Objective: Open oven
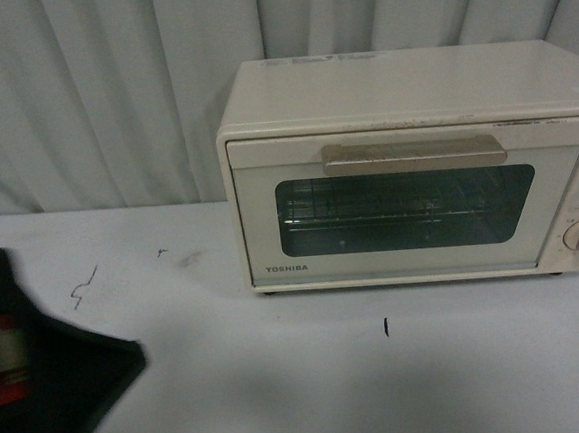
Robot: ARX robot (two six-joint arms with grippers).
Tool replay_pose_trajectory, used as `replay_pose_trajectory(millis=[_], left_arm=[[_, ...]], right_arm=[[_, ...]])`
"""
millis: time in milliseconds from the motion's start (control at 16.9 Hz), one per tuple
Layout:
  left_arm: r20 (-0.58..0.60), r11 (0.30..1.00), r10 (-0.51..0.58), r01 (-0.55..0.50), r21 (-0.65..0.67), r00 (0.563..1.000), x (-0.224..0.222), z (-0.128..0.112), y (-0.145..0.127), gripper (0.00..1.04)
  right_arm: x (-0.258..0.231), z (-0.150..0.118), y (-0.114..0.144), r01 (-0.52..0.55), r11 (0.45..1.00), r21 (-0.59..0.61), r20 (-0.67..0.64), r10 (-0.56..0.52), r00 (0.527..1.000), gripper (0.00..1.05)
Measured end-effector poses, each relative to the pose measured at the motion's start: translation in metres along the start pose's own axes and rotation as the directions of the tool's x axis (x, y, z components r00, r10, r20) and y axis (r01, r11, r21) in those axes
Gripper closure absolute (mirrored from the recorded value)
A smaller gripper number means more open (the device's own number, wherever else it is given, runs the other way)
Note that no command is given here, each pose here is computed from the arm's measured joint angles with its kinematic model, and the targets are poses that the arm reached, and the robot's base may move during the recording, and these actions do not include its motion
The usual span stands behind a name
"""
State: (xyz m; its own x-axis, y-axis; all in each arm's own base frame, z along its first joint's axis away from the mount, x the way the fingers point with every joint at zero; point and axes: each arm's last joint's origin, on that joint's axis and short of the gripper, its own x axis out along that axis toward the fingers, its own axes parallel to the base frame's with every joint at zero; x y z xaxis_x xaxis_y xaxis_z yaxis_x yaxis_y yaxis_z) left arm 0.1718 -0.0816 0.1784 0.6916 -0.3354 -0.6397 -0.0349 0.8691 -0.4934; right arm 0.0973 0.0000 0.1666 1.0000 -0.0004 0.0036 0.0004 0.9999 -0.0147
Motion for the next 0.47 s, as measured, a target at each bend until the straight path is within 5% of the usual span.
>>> replay_pose_trajectory(millis=[178,475], left_arm=[[-0.234,0.986,-0.050,0.011,-0.164,0.971,0.096,-0.035,-0.036,0.07],[-0.208,0.953,-0.063,-0.003,-0.303,0.976,0.128,-0.041,-0.040,0.07]], right_arm=[[0.000,0.000,0.000,0.000,1.000,0.000,0.000,0.000,1.000,0.06],[0.000,0.000,0.000,0.000,1.000,0.000,0.000,0.000,1.000,0.06]])
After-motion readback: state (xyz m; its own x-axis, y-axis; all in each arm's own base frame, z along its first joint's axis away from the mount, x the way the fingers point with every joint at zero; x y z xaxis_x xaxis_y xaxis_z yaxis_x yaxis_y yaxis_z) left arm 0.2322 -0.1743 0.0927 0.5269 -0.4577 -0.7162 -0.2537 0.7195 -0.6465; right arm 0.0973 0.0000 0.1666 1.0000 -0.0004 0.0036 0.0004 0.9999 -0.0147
